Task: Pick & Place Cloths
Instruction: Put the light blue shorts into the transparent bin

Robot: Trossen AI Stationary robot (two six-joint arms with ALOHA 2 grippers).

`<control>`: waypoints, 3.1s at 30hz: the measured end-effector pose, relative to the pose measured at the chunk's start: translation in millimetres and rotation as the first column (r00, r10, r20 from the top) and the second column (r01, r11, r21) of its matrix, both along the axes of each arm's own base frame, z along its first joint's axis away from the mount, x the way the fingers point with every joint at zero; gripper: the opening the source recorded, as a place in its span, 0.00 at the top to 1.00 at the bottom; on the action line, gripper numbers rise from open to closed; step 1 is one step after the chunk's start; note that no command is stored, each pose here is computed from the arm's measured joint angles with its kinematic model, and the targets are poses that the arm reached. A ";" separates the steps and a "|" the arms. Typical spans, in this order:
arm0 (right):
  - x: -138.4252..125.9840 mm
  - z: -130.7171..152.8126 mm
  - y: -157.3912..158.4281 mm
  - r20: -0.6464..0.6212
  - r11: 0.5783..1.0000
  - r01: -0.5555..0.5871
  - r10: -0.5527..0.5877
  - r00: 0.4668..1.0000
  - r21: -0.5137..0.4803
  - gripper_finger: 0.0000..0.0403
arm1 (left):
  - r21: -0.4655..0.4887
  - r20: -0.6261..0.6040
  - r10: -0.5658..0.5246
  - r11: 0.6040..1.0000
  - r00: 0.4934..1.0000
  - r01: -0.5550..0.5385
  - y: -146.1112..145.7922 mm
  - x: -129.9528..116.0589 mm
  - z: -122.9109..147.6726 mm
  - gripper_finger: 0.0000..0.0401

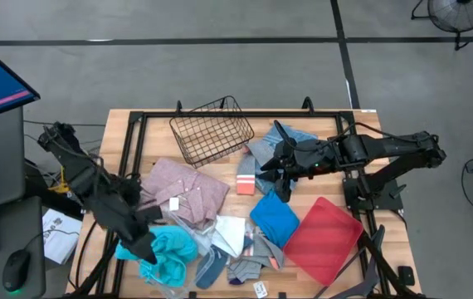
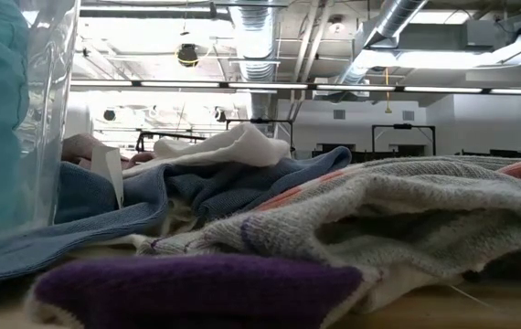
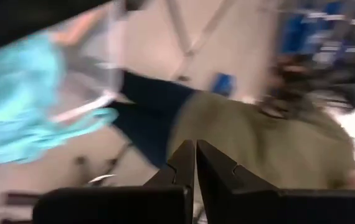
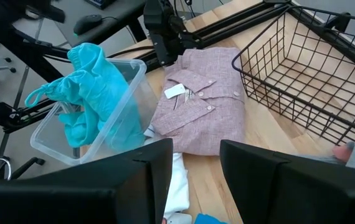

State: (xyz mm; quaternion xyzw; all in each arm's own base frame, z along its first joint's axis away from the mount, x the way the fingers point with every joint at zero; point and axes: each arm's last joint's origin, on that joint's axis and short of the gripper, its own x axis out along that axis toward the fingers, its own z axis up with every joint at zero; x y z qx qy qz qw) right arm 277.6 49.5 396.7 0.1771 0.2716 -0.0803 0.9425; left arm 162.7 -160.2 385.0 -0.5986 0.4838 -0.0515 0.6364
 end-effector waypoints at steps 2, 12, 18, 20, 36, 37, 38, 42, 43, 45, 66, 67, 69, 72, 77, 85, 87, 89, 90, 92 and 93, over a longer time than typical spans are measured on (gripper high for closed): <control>0.0 0.0 0.0 0.000 1.000 0.000 0.000 1.000 0.000 0.67 | 0.091 -0.057 0.008 0.996 0.998 -0.003 -3.3 -3.4 -9.8 1.00; -0.9 -0.9 1.0 -0.012 1.000 -0.011 0.011 1.000 -0.006 0.67 | 0.359 -0.295 0.105 0.933 0.950 0.008 -32.4 -6.6 -55.5 1.00; -1.6 -2.1 0.9 -0.028 0.999 -0.025 0.024 0.999 -0.023 0.67 | 0.472 -0.348 0.205 0.882 0.915 -0.018 -48.0 19.8 -89.9 1.00; -1.6 -2.1 0.9 -0.029 0.999 -0.031 0.030 0.999 -0.032 0.67 | 0.512 -0.375 0.241 0.859 0.895 -0.016 -49.0 27.9 -103.9 1.00; -2.2 -2.8 0.9 -0.043 0.995 -0.064 0.061 0.997 -0.074 0.67 | 0.642 -0.463 0.256 0.757 0.849 0.122 -56.4 77.5 -180.5 1.00; -2.6 -3.4 0.8 -0.050 0.995 -0.065 0.061 0.997 -0.075 0.67 | 0.642 -0.468 0.227 0.752 0.854 0.151 -58.3 77.6 -183.1 1.00; -3.0 -4.0 0.7 -0.057 0.995 -0.066 0.061 0.996 -0.076 0.67 | 0.643 -0.466 0.205 0.747 0.861 0.170 -60.4 77.7 -185.2 1.00; -3.6 -4.9 0.6 -0.068 0.995 -0.066 0.061 0.996 -0.077 0.67 | 0.668 -0.435 0.181 0.721 0.882 0.182 -66.2 79.7 -193.2 1.00; -3.7 -4.9 0.6 -0.069 0.995 -0.066 0.061 0.996 -0.077 0.67 | 0.675 -0.435 0.169 0.711 0.885 0.196 -66.6 79.6 -195.4 1.00; -3.6 -4.9 0.5 -0.069 0.995 -0.066 0.061 0.996 -0.078 0.67 | 0.680 -0.440 0.156 0.702 0.884 0.214 -64.9 77.5 -201.8 1.00; -2.4 -3.3 0.3 -0.050 0.994 -0.072 0.068 0.996 -0.088 0.67 | 0.578 -0.464 -0.073 0.731 0.883 0.364 -37.5 -17.0 -236.5 1.00; -2.4 -3.3 0.3 -0.050 0.994 -0.072 0.067 0.996 -0.087 0.67 | 0.572 -0.449 -0.083 0.738 0.890 0.357 -34.4 -21.2 -230.7 1.00; -2.4 -3.3 0.3 -0.050 0.994 -0.071 0.067 0.996 -0.087 0.67 | 0.559 -0.401 -0.098 0.761 0.911 0.329 -26.9 -27.6 -216.6 0.99; -2.3 -3.2 0.3 -0.049 0.994 -0.071 0.067 0.997 -0.087 0.67 | 0.523 -0.335 -0.113 0.803 0.935 0.284 -17.2 -32.4 -198.2 0.96; -1.9 -2.6 0.2 -0.041 0.994 -0.070 0.067 0.997 -0.086 0.67 | 0.420 -0.190 -0.124 0.886 0.974 0.195 -5.3 -34.1 -166.1 0.86; -1.5 -2.1 0.4 -0.034 0.994 -0.070 0.067 0.997 -0.085 0.67 | 0.108 0.095 -0.062 0.993 0.993 0.052 5.3 -32.8 -112.8 0.80; -1.5 -2.1 0.4 -0.034 0.994 -0.070 0.067 0.997 -0.085 0.67 | 0.073 0.116 -0.065 0.996 0.991 0.057 4.2 -33.8 -100.6 0.88; -1.5 -2.1 0.4 -0.034 0.994 -0.070 0.067 0.997 -0.085 0.67 | 0.064 0.140 -0.079 0.995 0.987 0.070 0.6 -32.8 -90.9 0.96; -1.5 -2.1 0.4 -0.034 0.994 -0.070 0.067 0.997 -0.085 0.67 | 0.064 0.140 -0.081 0.995 0.987 0.073 -1.6 -31.3 -87.5 0.98; -1.5 -2.1 0.4 -0.034 0.994 -0.070 0.067 0.997 -0.085 0.67 | 0.085 0.099 -0.107 0.991 0.989 0.098 -7.7 -27.4 -84.2 0.99; -1.5 -2.1 0.4 -0.034 0.994 -0.070 0.067 0.997 -0.085 0.67 | 0.102 0.057 -0.128 0.987 0.990 0.121 -11.2 -25.5 -83.8 1.00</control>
